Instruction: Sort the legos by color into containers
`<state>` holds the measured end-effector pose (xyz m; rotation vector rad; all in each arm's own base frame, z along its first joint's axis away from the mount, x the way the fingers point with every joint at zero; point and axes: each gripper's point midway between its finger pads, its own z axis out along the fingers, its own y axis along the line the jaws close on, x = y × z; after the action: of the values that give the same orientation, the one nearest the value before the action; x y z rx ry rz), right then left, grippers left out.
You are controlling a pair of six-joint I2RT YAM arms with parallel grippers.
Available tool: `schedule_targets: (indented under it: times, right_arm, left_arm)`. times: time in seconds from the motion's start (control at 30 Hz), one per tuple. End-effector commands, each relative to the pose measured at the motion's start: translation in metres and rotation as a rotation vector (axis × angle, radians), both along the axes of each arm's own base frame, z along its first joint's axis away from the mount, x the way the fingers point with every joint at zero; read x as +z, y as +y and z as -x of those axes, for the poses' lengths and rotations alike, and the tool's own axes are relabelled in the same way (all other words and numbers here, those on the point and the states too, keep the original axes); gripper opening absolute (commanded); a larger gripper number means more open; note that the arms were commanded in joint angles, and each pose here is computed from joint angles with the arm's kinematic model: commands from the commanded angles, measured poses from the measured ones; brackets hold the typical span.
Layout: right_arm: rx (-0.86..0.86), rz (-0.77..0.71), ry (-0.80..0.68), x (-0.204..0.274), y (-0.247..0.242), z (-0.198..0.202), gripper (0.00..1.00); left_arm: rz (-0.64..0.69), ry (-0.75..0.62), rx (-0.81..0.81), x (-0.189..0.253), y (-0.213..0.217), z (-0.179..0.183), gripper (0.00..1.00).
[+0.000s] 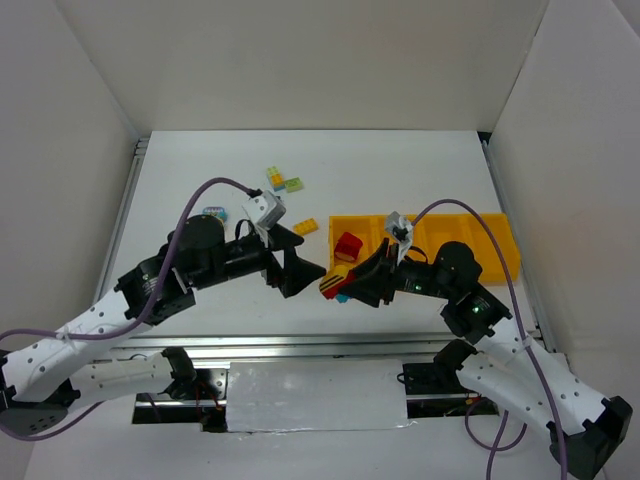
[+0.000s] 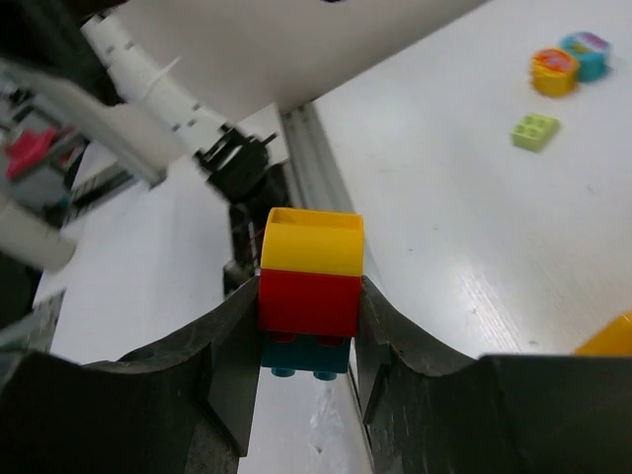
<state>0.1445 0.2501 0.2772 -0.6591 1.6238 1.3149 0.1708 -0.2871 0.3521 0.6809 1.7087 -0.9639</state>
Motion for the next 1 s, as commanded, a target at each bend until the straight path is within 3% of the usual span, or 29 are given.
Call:
schedule_targets:
  times: [0.0, 0.07, 0.13, 0.4, 0.73, 0.97]
  right_arm:
    - [0.306, -0.009, -0.277, 0.033, -0.001, 0.051, 0.0]
    - [0.365, -0.009, -0.277, 0.037, -0.002, 0.062, 0.0]
    - [0.368, -0.011, -0.273, 0.043, 0.0, 0.06, 0.0]
    - [0.402, 0.003, -0.219, 0.043, 0.003, 0.061, 0.0]
    - [0.391, 0.029, -0.195, 0.038, 0.005, 0.055, 0.0]
    - [0.419, 0.05, -0.168, 0.033, 0.007, 0.055, 0.01]
  left_arm:
    - [0.064, 0.024, -0.208, 0.012, -0.012, 0.038, 1.0]
    - [0.06, 0.028, -0.385, 0.001, -0.02, 0.065, 0.99]
    - [0.052, 0.032, -0.459, -0.008, -0.025, 0.073, 0.97]
    - [0.037, 0.098, -0.554, -0.037, -0.04, 0.08, 0.86]
    - [0.057, 0.088, -0.58, -0.031, -0.048, 0.079, 0.5]
    - [0.05, 0.086, -0.551, -0.029, -0.048, 0.075, 0.54]
